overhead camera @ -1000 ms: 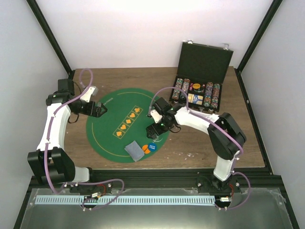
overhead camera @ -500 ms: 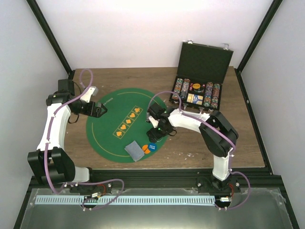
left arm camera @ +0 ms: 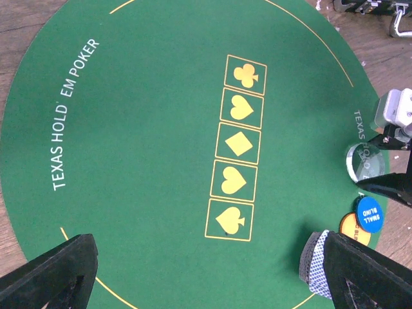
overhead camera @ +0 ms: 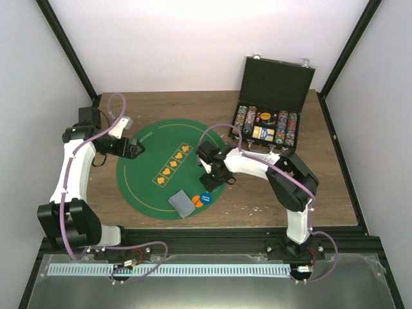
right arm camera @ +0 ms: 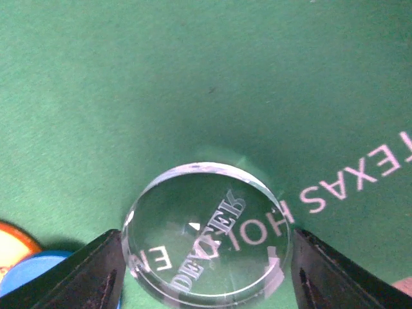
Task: Distribute texas hold em gaming equipment
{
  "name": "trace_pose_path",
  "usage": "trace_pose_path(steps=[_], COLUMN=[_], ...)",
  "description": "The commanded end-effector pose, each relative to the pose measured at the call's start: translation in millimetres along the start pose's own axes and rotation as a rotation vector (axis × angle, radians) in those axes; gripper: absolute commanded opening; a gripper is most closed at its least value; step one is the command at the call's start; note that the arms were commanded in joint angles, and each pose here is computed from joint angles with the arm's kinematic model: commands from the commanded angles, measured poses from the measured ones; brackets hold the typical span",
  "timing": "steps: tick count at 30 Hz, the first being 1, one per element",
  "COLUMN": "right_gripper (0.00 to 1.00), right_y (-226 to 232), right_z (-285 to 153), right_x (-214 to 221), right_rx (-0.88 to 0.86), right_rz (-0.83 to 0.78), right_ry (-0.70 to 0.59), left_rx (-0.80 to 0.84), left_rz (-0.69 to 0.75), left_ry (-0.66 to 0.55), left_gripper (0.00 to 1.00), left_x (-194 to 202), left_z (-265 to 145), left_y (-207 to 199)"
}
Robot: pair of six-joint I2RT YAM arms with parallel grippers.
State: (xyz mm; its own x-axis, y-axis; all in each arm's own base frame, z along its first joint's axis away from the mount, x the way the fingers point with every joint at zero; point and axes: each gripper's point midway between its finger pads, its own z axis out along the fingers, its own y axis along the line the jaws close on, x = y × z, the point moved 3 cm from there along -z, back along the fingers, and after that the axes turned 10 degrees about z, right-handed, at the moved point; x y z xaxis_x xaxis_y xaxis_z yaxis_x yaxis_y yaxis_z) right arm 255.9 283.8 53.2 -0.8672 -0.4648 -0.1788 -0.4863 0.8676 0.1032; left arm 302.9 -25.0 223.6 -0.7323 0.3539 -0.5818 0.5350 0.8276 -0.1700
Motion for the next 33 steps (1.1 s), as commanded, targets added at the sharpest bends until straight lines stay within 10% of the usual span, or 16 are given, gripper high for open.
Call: trace_pose_path(steps=[1,9,25,33], right_gripper=[0.66,0.52,0.45,0.44], right_y=[-11.5,-6.4,42.0,62.1], right_z=[11.2,-10.1,-177.5,-186.1], right_x=[2.9,-15.4,-99.0,-98.0], right_rx=[0.087,0.060,-0.108,-0.079], right_rz=[0.003,-0.025,-0.361,-0.503], right_ry=[0.023,-0.094,-0.979,-1.061], left_rx=[0.012,0.031,0.495,0.588], left_rz=[0.013,0.010,0.075,0.049], left_ry=[0.013,0.000,-0.131,-0.205], left_gripper=[0.97,0.96,0.72,0.72], left_x=[4.1,1.1,-52.6,-70.1], left_z=[1.5,1.5,8.9,14.7], left_y=[-3.2,-5.2,-99.3,-122.3])
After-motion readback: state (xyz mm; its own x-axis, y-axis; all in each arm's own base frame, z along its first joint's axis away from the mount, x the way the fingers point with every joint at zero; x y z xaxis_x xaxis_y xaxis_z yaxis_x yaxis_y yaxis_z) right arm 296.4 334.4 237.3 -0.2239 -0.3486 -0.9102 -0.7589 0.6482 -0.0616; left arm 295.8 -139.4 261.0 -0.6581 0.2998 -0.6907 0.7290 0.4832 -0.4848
